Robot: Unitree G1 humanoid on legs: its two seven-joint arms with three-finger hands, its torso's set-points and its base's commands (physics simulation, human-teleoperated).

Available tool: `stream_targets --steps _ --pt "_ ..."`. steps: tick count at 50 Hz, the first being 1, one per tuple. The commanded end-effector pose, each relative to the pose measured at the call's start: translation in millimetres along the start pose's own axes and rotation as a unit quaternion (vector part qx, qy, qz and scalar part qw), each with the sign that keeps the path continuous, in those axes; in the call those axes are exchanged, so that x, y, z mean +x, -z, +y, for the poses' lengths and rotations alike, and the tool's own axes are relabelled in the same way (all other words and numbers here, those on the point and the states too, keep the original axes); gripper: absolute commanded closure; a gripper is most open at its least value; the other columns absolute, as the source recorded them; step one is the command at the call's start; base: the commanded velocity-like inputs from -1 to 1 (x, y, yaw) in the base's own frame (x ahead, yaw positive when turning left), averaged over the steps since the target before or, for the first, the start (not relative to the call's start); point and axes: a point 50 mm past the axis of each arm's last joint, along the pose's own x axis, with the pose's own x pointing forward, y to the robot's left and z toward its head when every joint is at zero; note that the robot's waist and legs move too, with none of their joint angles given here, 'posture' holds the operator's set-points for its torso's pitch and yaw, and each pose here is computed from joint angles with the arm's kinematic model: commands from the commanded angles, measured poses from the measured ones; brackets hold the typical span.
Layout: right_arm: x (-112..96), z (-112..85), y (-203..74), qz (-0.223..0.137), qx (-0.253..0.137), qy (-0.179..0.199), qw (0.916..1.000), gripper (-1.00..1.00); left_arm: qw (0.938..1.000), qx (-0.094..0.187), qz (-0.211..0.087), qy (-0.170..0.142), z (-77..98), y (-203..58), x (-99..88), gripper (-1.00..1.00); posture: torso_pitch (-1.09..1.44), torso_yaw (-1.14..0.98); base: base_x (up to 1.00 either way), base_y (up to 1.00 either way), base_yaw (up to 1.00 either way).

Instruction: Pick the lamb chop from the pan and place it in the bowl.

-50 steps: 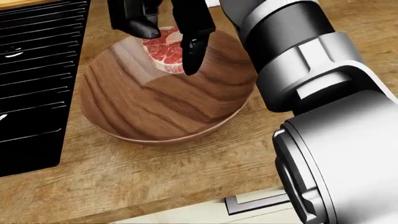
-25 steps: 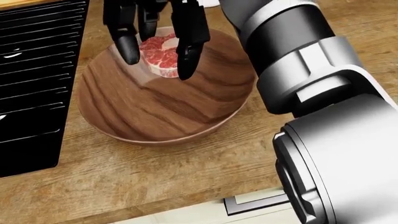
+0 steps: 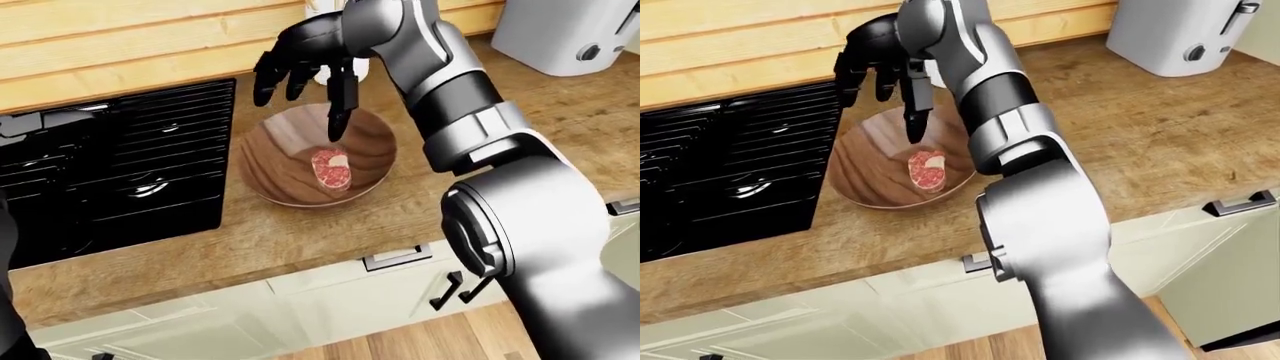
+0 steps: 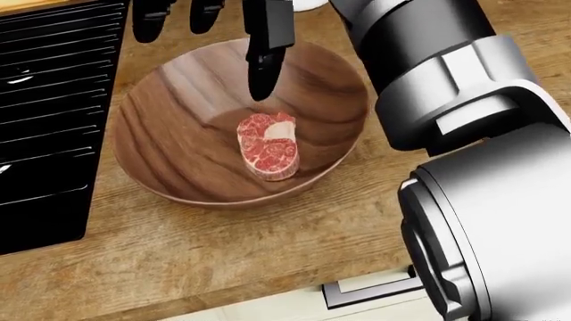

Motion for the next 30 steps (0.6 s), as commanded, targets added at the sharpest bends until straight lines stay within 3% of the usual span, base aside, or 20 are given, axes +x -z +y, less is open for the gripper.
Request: stream_targets --steps 1,13,30 --pt "-13.3 -18.1 -12.2 -0.011 -0.021 0.037 0.9990 -0.68 0.9991 0.003 -0.042 0.001 0.0 -17.3 1.1 -1.00 0.00 0.00 0.00 0.00 0.00" --pt "-26.2 -26.1 -9.6 -0.006 -0.019 0.041 0.9990 -1.00 0.9990 0.003 -0.044 0.001 -0.2 -19.5 2.4 -1.00 0.00 0.00 0.00 0.00 0.00" --pt "-52.8 -30.7 14.7 0.021 -0.002 0.048 0.9986 -1.00 0.9990 0.004 -0.044 0.002 -0.5 -19.7 2.6 -1.00 0.00 0.00 0.00 0.00 0.00"
